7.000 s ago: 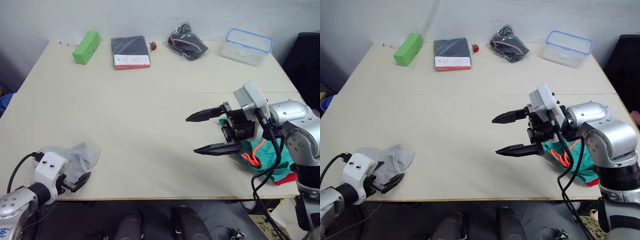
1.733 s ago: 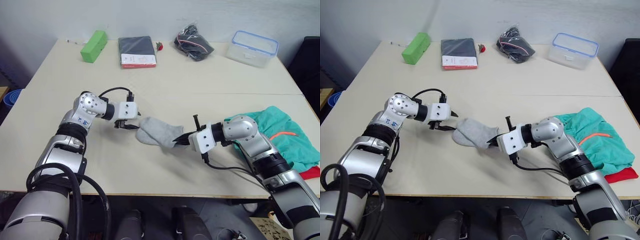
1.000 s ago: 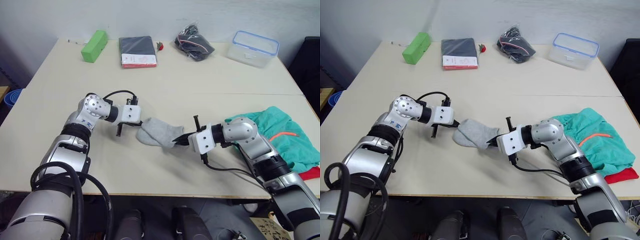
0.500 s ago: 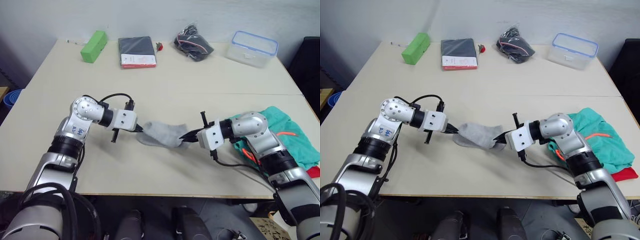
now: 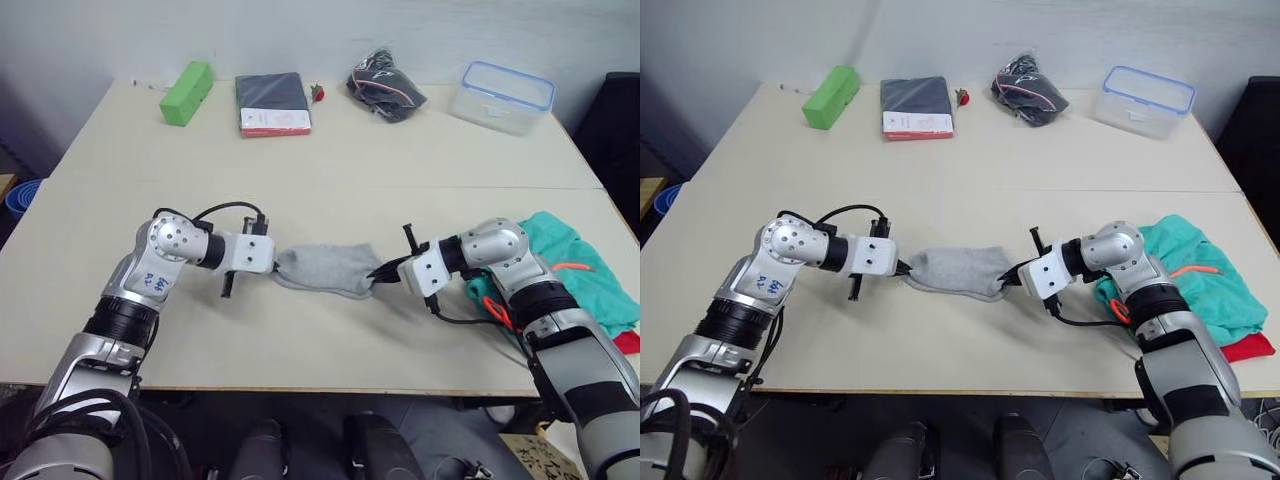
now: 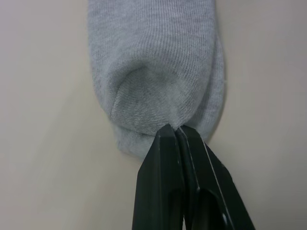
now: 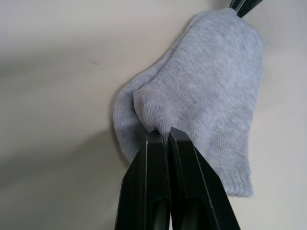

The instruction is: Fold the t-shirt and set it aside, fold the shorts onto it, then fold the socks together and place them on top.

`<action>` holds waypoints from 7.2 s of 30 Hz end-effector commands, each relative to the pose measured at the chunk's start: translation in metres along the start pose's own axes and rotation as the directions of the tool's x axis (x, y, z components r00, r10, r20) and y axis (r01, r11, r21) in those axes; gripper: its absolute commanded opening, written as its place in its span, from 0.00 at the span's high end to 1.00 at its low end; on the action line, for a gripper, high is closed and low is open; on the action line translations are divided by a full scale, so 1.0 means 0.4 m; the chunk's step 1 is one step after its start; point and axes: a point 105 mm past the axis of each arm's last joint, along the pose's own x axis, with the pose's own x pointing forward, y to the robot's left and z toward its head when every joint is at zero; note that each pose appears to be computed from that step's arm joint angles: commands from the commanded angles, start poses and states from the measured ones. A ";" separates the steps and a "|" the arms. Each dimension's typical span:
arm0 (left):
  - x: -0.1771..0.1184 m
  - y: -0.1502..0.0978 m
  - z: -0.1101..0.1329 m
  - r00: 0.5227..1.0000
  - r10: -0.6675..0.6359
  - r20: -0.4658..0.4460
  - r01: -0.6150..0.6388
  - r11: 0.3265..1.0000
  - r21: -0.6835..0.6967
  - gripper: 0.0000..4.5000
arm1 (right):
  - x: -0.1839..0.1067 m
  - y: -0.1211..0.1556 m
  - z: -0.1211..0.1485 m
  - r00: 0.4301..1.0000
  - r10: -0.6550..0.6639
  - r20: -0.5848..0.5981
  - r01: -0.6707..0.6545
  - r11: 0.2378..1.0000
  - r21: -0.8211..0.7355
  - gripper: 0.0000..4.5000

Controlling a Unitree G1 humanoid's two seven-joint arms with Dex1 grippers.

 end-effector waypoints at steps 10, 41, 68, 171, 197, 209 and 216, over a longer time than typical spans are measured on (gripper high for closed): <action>-0.121 0.013 0.058 0.981 0.072 0.181 -0.028 0.971 -0.237 0.31 | -0.112 -0.037 0.037 0.985 -0.174 0.007 0.173 0.983 0.065 0.18; 0.120 -0.025 0.008 0.997 0.052 0.050 -0.032 0.941 -0.337 0.99 | 0.110 0.029 0.034 0.928 -0.236 -0.288 0.339 0.855 0.391 0.99; 0.118 -0.043 0.022 0.990 0.114 0.085 -0.073 0.919 -0.387 0.99 | 0.166 -0.032 0.033 0.898 -0.324 -0.300 0.429 0.797 0.425 0.99; 0.066 0.077 0.221 0.789 0.392 0.473 0.508 0.016 -0.861 0.42 | 0.173 0.072 0.015 0.912 -0.271 -0.307 0.402 0.733 0.549 1.00; 0.066 0.028 0.136 0.869 0.347 0.353 0.154 0.488 -0.859 0.86 | 0.171 0.067 0.015 0.915 -0.261 -0.307 0.394 0.738 0.548 1.00; 0.159 0.024 0.172 0.917 0.208 0.340 0.155 0.601 -0.784 0.99 | 0.173 0.072 0.014 0.914 -0.259 -0.313 0.397 0.734 0.551 1.00; 0.199 0.030 0.152 0.942 0.180 0.284 0.109 0.636 -0.764 0.99 | 0.151 0.073 0.015 0.907 -0.269 -0.325 0.412 0.734 0.540 1.00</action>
